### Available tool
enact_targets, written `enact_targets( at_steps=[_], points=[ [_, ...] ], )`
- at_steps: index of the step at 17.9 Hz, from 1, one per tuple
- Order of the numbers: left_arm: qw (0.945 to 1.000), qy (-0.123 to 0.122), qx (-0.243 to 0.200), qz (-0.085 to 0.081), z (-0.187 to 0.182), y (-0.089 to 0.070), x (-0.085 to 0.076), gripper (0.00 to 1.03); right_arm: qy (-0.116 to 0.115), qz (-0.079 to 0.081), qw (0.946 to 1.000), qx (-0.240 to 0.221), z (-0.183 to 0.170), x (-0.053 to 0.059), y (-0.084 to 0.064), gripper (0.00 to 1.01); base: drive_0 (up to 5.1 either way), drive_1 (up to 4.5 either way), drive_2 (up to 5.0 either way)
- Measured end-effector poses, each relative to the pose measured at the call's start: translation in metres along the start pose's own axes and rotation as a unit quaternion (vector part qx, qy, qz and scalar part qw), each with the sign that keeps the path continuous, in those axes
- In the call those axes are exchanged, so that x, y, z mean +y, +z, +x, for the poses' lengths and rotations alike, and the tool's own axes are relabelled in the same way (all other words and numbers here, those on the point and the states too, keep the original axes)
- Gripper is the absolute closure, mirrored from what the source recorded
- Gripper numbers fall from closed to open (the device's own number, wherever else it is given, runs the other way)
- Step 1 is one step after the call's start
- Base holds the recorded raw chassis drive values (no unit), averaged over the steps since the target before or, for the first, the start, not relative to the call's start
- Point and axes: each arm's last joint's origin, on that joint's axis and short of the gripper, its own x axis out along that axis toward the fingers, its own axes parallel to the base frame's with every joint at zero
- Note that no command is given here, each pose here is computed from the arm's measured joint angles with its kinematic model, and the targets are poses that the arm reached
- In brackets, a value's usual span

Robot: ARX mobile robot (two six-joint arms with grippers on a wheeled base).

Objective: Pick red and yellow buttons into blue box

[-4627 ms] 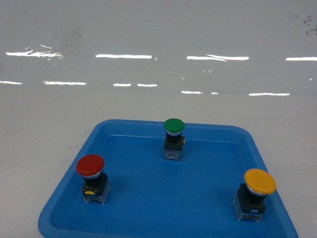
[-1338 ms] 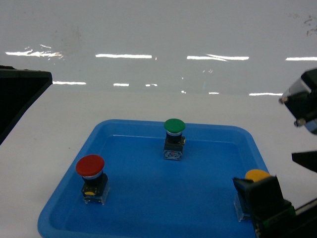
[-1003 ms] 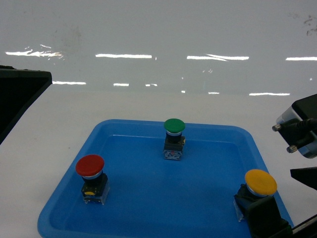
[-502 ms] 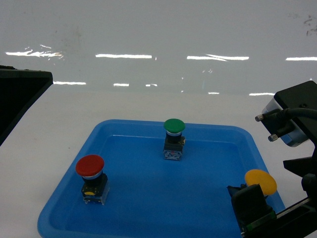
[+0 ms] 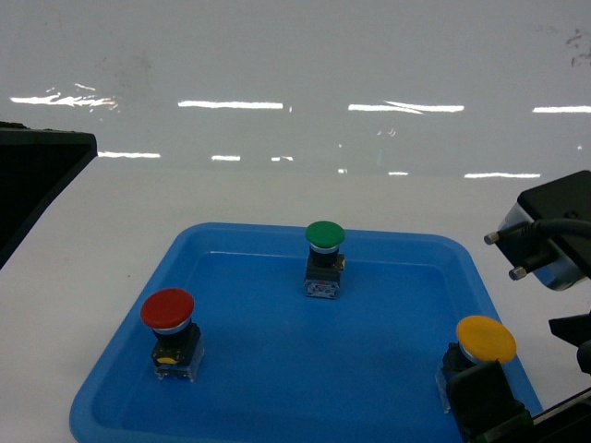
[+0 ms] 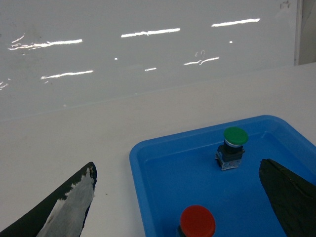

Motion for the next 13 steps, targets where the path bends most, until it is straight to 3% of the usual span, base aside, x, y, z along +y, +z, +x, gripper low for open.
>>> enact_targets(
  at_steps=[4, 9, 11, 13],
  points=[
    [1.0000, 0.000, 0.000, 0.000, 0.000, 0.000, 0.000, 0.05, -0.008, 0.002, 0.9995, -0.031, -0.012, -0.001, 0.013, 0.03, 0.0, 0.00, 0.0],
    [1.0000, 0.000, 0.000, 0.000, 0.000, 0.000, 0.000, 0.05, 0.008, 0.004, 0.9979, -0.064, -0.011, 0.007, 0.019, 0.03, 0.0, 0.00, 0.0],
    [1.0000, 0.000, 0.000, 0.000, 0.000, 0.000, 0.000, 0.05, 0.007, 0.012, 0.9971, -0.074, -0.013, 0.007, 0.019, 0.03, 0.0, 0.00, 0.0],
    [1.0000, 0.000, 0.000, 0.000, 0.000, 0.000, 0.000, 0.05, -0.015, 0.015, 0.9959, -0.088, -0.016, 0.005, 0.020, 0.03, 0.0, 0.00, 0.0]
  ],
)
